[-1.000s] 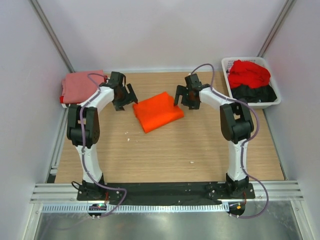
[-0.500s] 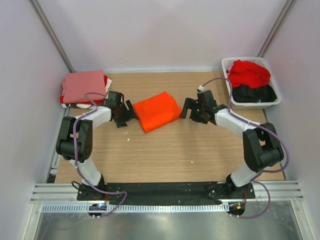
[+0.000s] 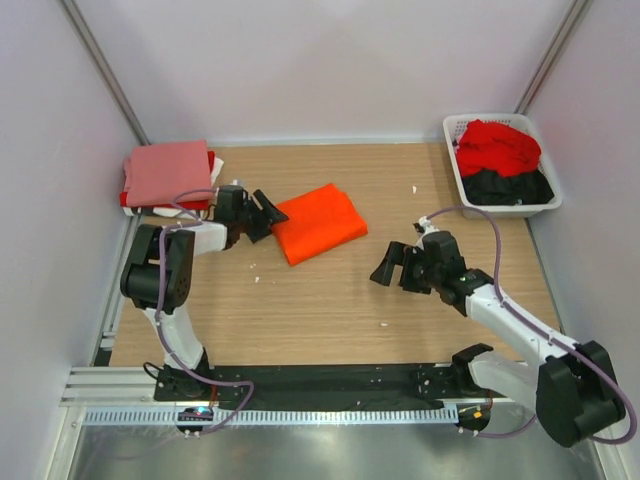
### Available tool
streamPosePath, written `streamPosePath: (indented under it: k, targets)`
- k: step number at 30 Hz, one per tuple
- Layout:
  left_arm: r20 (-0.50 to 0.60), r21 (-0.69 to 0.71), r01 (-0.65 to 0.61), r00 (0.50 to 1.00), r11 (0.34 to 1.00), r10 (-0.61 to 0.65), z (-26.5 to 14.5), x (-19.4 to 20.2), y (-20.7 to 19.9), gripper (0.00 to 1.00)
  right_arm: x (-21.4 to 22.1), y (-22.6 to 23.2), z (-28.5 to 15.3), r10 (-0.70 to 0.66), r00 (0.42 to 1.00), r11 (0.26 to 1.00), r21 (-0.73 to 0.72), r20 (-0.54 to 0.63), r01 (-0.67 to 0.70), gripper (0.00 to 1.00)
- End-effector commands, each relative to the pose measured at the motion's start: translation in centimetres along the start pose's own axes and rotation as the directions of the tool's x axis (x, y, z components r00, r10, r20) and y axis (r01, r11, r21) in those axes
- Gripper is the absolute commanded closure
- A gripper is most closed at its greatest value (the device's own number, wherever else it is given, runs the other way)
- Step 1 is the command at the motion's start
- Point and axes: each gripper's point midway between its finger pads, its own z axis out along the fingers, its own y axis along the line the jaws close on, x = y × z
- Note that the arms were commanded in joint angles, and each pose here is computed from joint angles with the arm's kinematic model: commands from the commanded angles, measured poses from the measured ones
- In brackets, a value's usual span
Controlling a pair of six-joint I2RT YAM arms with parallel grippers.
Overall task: Fold and stack the t-shirts
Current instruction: Neatly place the folded tshirt to the corner
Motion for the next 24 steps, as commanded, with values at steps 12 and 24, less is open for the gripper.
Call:
streamPosePath:
  k: [12, 24]
  targets:
    - [-0.071, -0.035, 0.016, 0.997, 0.999, -0.018, 3.6, 1.5, 2.5, 0.99, 1.8, 1.2, -2.2, -0.003, 1.0, 0.996, -0.084, -0.016, 0.002, 0.0]
    - [-0.06, -0.034, -0.179, 0.982, 0.983, 0.177, 0.1, -3.0, -1.8, 1.0, 1.1, 2.1, -3.1, -0.015, 1.0, 0.993, -0.118, 0.015, 0.017, 0.0]
